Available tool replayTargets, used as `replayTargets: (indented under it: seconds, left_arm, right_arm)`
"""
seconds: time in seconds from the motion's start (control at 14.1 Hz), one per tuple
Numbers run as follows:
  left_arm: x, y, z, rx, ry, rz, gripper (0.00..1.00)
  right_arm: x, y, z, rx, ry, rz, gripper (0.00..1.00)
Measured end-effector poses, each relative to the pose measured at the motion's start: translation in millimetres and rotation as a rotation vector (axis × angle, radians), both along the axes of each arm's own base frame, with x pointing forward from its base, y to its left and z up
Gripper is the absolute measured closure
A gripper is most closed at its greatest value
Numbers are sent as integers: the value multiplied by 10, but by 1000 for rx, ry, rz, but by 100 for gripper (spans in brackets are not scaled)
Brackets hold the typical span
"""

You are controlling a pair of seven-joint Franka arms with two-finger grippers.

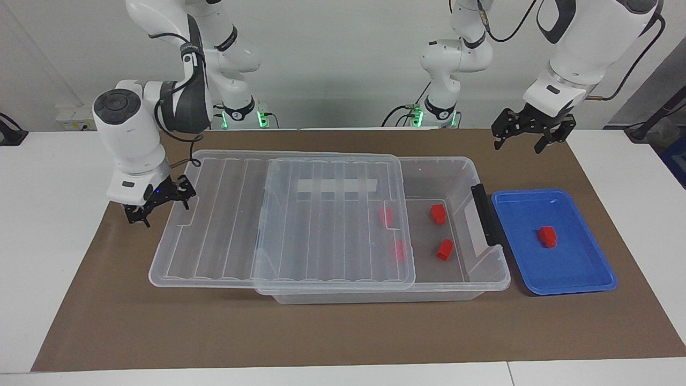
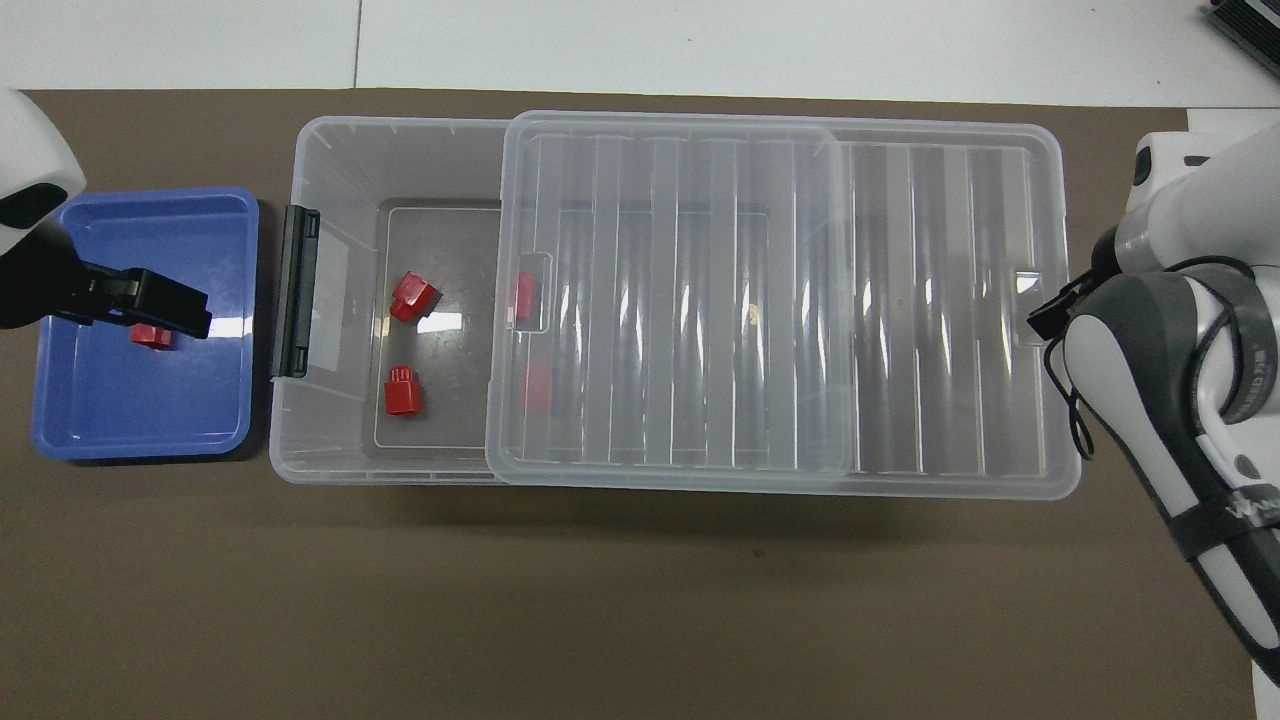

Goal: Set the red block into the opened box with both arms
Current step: 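Withdraw the right gripper from the lid while the left gripper lowers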

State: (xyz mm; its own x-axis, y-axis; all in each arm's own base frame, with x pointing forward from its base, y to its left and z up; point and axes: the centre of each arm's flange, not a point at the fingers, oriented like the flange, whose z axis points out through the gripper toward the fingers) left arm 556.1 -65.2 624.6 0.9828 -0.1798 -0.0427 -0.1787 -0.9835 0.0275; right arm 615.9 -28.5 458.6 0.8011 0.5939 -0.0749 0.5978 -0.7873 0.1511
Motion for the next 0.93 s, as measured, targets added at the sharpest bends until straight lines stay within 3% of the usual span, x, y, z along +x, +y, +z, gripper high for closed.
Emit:
replayTargets:
  seconds: [0.21, 0.43, 0.71, 0.93]
  left_arm:
    - [-33, 137, -8, 9, 4, 46, 0]
    - [70, 567, -193, 26, -92, 127, 0]
    - [304, 1072, -1001, 27, -127, 198, 0]
    - [594, 1149, -1666, 25, -139, 207, 0]
  right_arm:
    - [-4, -126, 2, -2, 2, 11, 0]
    - [-6, -150, 0, -2, 3, 11, 0]
    - [-5, -133, 7, -2, 0, 2, 0]
    - [-58, -15, 144, -2, -16, -105, 0]
